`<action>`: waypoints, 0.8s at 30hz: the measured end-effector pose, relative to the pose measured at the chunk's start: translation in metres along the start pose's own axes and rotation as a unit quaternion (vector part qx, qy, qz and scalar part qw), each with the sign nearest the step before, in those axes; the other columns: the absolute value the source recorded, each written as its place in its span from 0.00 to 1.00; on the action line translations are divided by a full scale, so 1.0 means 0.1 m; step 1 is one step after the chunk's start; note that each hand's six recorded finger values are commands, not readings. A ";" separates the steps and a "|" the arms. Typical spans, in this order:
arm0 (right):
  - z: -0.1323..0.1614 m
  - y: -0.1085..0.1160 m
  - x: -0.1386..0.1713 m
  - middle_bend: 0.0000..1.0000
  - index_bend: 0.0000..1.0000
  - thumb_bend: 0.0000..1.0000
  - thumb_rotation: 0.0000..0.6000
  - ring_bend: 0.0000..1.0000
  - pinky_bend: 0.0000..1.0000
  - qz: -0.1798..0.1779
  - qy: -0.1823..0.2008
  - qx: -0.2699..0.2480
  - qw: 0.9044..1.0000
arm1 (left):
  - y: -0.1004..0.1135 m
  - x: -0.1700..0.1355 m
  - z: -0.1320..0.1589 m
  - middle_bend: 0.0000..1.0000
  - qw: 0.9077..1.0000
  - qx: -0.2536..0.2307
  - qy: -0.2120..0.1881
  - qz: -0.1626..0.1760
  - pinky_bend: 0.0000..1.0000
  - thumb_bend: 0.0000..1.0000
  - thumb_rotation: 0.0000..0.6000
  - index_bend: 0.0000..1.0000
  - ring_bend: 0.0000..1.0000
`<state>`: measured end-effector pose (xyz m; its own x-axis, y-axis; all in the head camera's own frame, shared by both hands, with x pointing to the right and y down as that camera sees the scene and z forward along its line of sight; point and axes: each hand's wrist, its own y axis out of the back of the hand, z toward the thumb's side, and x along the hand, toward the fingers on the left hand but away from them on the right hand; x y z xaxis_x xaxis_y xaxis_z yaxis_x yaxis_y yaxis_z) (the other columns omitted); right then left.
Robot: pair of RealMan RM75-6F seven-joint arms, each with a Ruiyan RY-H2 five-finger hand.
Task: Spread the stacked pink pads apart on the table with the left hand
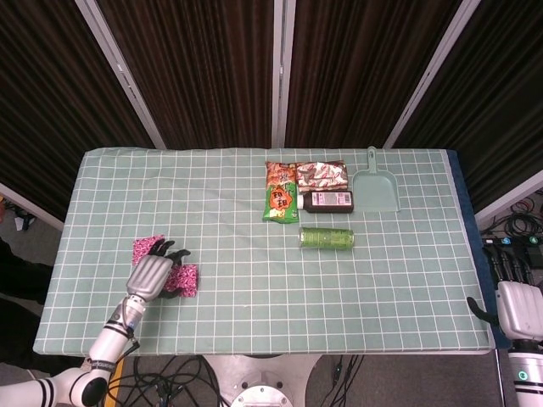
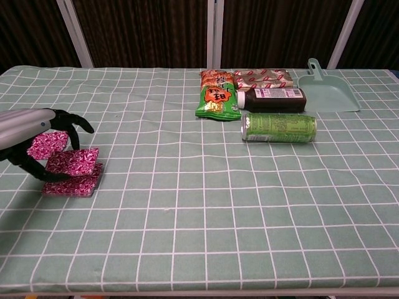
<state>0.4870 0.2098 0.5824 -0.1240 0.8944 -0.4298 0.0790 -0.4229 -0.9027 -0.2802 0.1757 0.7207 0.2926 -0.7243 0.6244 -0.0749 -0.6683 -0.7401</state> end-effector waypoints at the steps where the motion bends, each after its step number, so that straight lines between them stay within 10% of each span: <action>1: 0.00 0.00 0.00 0.00 0.00 0.17 1.00 0.00 0.00 0.000 0.000 0.000 1.000 | 0.02 0.02 0.01 0.45 1.000 0.001 -0.002 0.001 0.06 0.25 1.00 0.22 0.08; 18: -0.08 0.03 -0.01 0.00 0.00 0.17 1.00 0.00 0.00 -0.003 -0.010 -0.008 1.000 | 0.10 0.72 0.49 0.45 0.999 0.019 -0.040 -0.003 0.06 0.25 1.00 0.22 0.09; 24: -0.10 0.03 -0.01 0.00 0.00 0.17 1.00 0.00 0.00 -0.004 -0.011 -0.010 1.000 | 0.12 0.85 0.56 0.01 0.999 0.026 -0.042 0.014 0.06 0.23 1.00 0.12 0.00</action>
<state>0.4971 0.2091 0.5801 -0.1457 0.8939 -0.4239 0.0972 -0.4135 -0.9053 -0.2027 0.1156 0.7513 0.3693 -0.7248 0.5816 -0.0356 -0.6364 -0.7705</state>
